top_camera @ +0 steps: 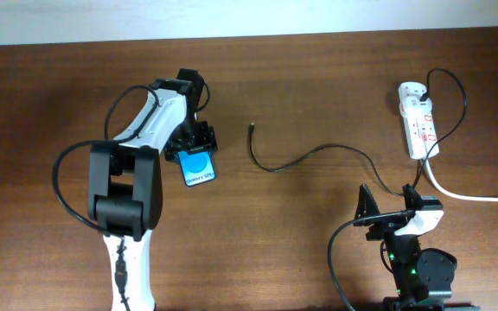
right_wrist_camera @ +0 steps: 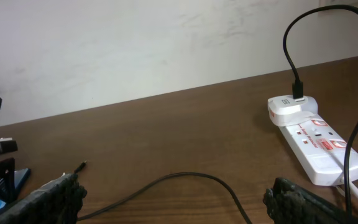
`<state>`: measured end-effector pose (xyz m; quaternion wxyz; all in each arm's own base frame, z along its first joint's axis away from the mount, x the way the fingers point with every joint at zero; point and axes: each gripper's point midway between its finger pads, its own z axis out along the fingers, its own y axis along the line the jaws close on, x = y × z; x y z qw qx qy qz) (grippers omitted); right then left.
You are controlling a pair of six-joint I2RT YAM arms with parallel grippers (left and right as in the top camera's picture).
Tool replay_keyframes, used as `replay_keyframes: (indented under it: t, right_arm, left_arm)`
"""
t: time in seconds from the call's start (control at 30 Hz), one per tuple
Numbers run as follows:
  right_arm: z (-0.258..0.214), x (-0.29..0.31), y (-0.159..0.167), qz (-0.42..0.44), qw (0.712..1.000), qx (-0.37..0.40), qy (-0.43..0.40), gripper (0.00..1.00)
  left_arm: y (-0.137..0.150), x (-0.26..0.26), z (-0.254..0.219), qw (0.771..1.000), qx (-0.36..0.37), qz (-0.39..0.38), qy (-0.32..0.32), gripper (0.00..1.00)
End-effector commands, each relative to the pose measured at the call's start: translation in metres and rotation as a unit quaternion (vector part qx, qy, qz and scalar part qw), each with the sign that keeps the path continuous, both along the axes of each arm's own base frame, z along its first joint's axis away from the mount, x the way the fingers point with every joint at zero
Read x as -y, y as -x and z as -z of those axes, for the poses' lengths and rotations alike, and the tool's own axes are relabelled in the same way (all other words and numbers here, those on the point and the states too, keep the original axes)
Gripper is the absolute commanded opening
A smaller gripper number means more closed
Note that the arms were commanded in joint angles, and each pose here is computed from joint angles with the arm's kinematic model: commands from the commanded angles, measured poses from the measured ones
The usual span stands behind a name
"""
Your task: Plug charger to phone and switch on socket
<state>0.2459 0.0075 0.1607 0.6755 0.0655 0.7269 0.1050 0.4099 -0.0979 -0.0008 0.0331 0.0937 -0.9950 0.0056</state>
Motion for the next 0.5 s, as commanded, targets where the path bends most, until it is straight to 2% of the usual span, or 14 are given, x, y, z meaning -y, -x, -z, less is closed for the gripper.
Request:
replay_keyframes:
  t: [0.0,0.47]
  right_arm:
    - [0.001,-0.001,0.0,-0.003,1.0,0.001,-0.004,0.98]
    - [0.001,-0.001,0.0,-0.003,1.0,0.001,-0.004,0.98]
  left_arm:
    - [-0.014,0.011,0.016,1.0,0.002,0.023,0.018,0.8]
    - [-0.046,0.018,-0.04,0.997,0.05,0.058,0.028,0.78]
